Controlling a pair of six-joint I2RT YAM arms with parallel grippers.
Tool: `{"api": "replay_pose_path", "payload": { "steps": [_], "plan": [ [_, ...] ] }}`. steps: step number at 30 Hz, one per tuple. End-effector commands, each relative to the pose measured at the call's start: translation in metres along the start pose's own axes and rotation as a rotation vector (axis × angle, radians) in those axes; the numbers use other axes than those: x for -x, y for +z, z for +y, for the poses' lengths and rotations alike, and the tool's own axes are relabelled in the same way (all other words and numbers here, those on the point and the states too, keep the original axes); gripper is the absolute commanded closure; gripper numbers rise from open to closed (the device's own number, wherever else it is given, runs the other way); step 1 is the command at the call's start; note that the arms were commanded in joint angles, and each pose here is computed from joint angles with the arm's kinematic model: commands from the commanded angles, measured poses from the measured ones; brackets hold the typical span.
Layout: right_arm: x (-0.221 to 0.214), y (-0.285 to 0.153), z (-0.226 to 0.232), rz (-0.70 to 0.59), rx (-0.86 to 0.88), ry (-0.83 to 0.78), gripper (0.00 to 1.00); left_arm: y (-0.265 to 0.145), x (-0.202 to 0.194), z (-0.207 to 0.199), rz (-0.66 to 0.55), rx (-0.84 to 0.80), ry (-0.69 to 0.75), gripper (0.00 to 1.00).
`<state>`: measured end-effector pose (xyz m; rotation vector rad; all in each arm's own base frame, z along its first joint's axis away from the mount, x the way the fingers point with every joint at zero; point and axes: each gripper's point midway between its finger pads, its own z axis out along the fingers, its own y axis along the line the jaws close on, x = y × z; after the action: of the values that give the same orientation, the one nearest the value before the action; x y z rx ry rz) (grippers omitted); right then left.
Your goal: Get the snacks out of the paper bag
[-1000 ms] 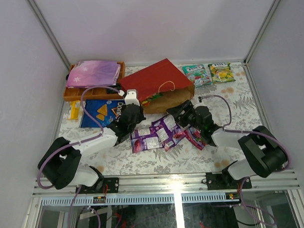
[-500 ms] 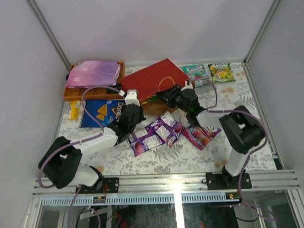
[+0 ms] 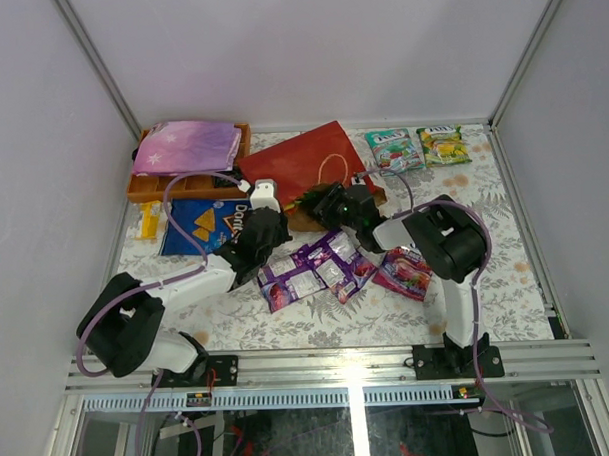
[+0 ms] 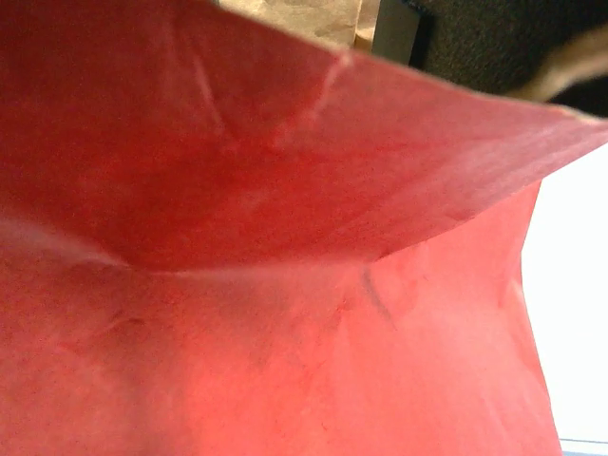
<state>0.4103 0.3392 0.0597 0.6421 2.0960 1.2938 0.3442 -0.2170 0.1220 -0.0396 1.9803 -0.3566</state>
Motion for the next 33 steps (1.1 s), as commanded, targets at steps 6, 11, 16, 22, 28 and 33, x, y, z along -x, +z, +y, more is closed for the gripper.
{"api": "replay_pose_path", "payload": {
  "steps": [6, 11, 16, 22, 28, 33],
  "plan": [
    [-0.002, 0.003, 0.013, -0.059, 0.106, 0.075, 0.40, 0.005, 0.015, -0.011, -0.042, -0.029, -0.037, 1.00],
    [0.005, -0.013, -0.001, -0.186, 0.161, 0.204, 0.39, 0.002, 0.021, -0.005, -0.061, -0.008, -0.028, 1.00],
    [0.020, -0.049, -0.007, -0.329, 0.207, 0.259, 0.39, 0.002, 0.020, -0.006, -0.051, -0.008, -0.024, 1.00],
    [0.038, -0.095, -0.004, -0.451, 0.309, 0.373, 0.39, 0.003, 0.018, -0.006, -0.046, -0.009, -0.030, 1.00],
    [0.036, -0.086, 0.004, -0.424, 0.339, 0.416, 0.39, 0.003, 0.018, -0.007, -0.044, -0.013, -0.035, 1.00],
    [0.035, -0.058, 0.012, -0.384, 0.318, 0.432, 0.41, 0.000, 0.019, -0.005, -0.047, -0.007, -0.026, 1.00]
  ]
}}
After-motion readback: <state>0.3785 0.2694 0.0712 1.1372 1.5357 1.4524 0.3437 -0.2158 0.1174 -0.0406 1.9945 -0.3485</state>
